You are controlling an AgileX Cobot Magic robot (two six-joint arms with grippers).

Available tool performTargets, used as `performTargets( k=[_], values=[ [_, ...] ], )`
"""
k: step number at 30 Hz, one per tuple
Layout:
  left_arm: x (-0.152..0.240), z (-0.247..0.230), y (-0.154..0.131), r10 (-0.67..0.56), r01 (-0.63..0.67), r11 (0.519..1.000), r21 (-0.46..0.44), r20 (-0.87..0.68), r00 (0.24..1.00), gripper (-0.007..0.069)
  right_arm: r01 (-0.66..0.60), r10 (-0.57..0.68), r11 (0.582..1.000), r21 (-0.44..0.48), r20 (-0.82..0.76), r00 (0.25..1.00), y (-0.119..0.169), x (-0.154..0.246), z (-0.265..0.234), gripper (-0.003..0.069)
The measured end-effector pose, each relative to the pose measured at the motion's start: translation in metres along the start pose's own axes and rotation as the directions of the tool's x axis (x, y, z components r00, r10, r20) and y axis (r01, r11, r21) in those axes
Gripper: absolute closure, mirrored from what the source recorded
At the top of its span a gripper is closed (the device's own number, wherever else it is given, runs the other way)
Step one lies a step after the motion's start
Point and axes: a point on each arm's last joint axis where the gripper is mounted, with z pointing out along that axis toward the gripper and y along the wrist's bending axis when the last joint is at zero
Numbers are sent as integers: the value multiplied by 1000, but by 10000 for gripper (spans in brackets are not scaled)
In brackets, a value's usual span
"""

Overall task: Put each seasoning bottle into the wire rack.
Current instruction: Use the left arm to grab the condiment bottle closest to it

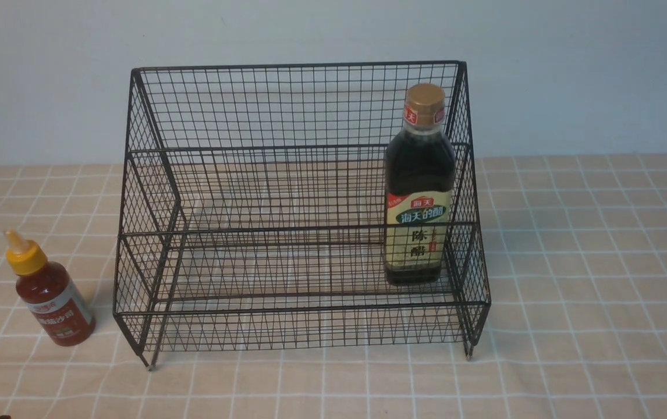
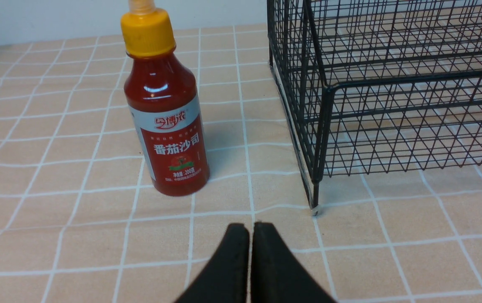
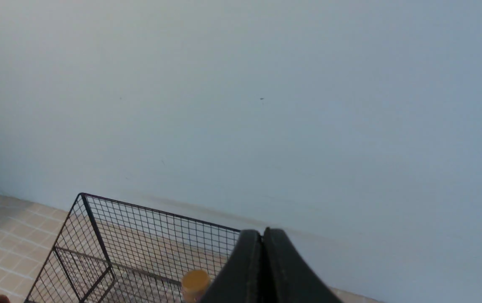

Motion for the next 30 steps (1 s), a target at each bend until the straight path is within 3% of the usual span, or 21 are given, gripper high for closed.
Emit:
performTargets(
  k=[3, 8, 12, 22, 30],
  values=[
    [0, 0, 0, 0, 0, 1000, 0, 0, 1000, 632, 1, -1, 1000, 0, 97, 995, -5, 30, -37, 671],
    [0, 0, 0, 0, 0, 1000, 0, 0, 1000, 632, -9, 19, 999, -32, 316, 949, -10, 113, -65, 671],
    [0, 0, 0, 0, 0, 1000, 0, 0, 1000, 632, -53, 73, 996, -65, 373, 925, -12, 160, -62, 671],
    [0, 0, 0, 0, 0, 1000, 0, 0, 1000, 632, -132, 156, 986, -105, 267, 951, -12, 221, -36, 671],
    [0, 0, 0, 0, 0, 1000, 0, 0, 1000, 632, -85, 96, 994, -74, 159, 983, -12, 256, -10, 671]
  ],
)
